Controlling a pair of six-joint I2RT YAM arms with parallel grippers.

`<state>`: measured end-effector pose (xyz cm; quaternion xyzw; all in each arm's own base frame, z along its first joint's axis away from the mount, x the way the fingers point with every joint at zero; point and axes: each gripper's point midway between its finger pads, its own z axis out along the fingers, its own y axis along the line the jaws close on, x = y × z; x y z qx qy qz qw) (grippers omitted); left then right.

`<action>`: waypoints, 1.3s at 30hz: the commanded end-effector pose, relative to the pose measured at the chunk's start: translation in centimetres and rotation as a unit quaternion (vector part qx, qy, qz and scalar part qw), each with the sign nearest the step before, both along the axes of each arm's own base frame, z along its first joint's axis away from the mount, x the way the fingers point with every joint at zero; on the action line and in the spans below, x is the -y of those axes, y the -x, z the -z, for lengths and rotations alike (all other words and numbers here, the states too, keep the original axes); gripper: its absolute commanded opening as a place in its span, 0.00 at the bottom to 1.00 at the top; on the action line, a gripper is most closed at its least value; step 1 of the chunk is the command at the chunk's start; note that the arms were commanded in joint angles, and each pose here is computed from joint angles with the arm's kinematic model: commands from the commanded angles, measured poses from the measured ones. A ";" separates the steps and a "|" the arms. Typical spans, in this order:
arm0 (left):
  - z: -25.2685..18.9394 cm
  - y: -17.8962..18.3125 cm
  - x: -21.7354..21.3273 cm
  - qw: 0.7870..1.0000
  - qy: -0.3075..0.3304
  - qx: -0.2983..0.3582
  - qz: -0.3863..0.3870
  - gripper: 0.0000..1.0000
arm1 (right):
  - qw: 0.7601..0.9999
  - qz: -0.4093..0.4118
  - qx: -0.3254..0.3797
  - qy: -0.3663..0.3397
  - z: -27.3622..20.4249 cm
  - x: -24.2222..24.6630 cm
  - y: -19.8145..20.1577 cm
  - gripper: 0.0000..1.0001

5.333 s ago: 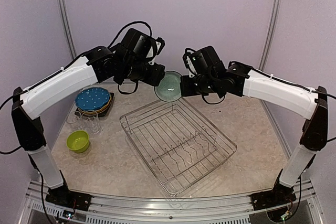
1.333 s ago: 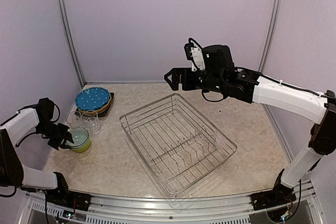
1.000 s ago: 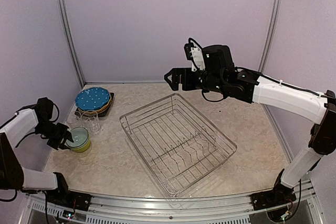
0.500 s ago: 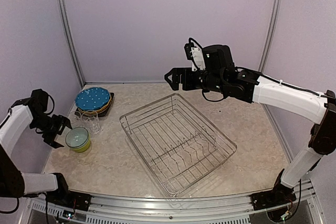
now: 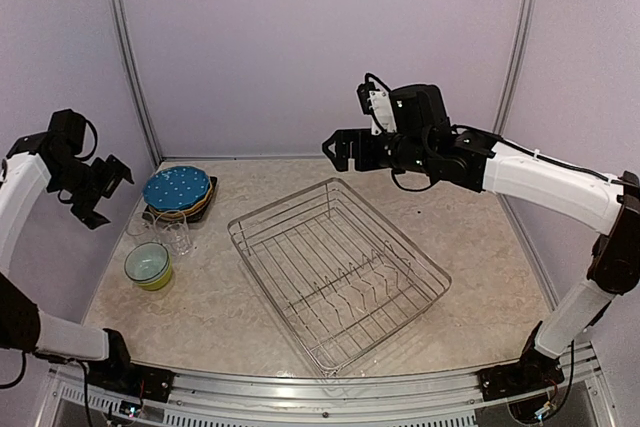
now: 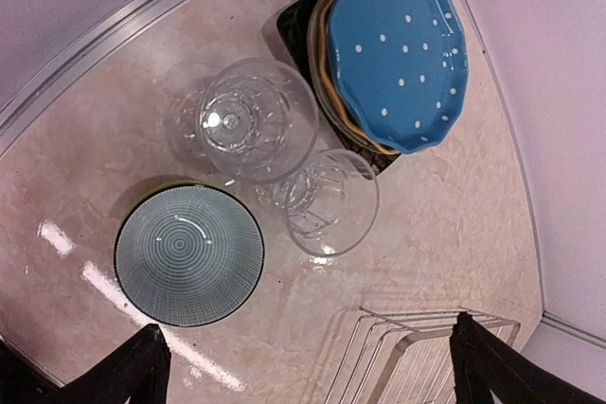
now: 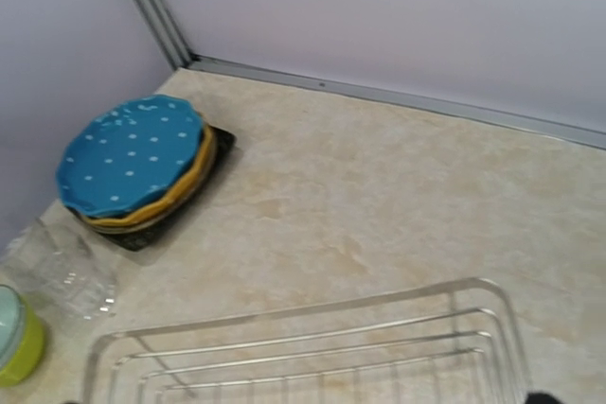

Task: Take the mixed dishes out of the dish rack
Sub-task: Reset both arms

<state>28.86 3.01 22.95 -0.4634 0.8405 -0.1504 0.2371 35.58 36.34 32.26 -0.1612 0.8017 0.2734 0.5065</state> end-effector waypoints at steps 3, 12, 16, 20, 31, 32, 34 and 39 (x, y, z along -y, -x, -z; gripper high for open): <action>-3.6 -3.5 1.4 0.995 -0.056 0.023 0.076 0.99 | 1.000 0.009 0.008 0.018 -1.8 3.0 -1.3 0.99; -7.0 -8.6 7.8 0.973 -0.116 0.064 0.190 0.99 | 0.998 0.049 -0.012 0.037 -1.2 9.6 -3.3 0.99; -6.7 -10.0 11.4 0.958 -0.137 0.064 0.244 0.99 | 0.996 0.078 -0.023 0.042 -0.4 12.8 -3.6 0.99; -6.3 -10.8 14.8 0.939 -0.165 0.071 0.294 0.99 | 0.994 0.088 -0.036 0.047 0.8 14.8 -3.3 0.99; -2.5 -10.5 23.0 0.908 -0.190 0.066 0.367 0.99 | 0.995 0.044 -0.082 0.035 6.8 15.6 -0.4 0.99; -2.1 -10.4 23.5 0.910 -0.183 0.065 0.366 0.99 | 0.995 0.042 -0.086 0.034 7.3 15.5 -0.3 0.99; -1.1 -10.2 24.1 0.914 -0.167 0.062 0.365 0.99 | 0.994 0.037 -0.093 0.034 8.1 15.4 0.0 0.99; 0.1 -9.6 24.6 0.922 -0.145 0.066 0.354 0.99 | 0.993 0.026 -0.106 0.035 9.7 15.2 0.4 0.99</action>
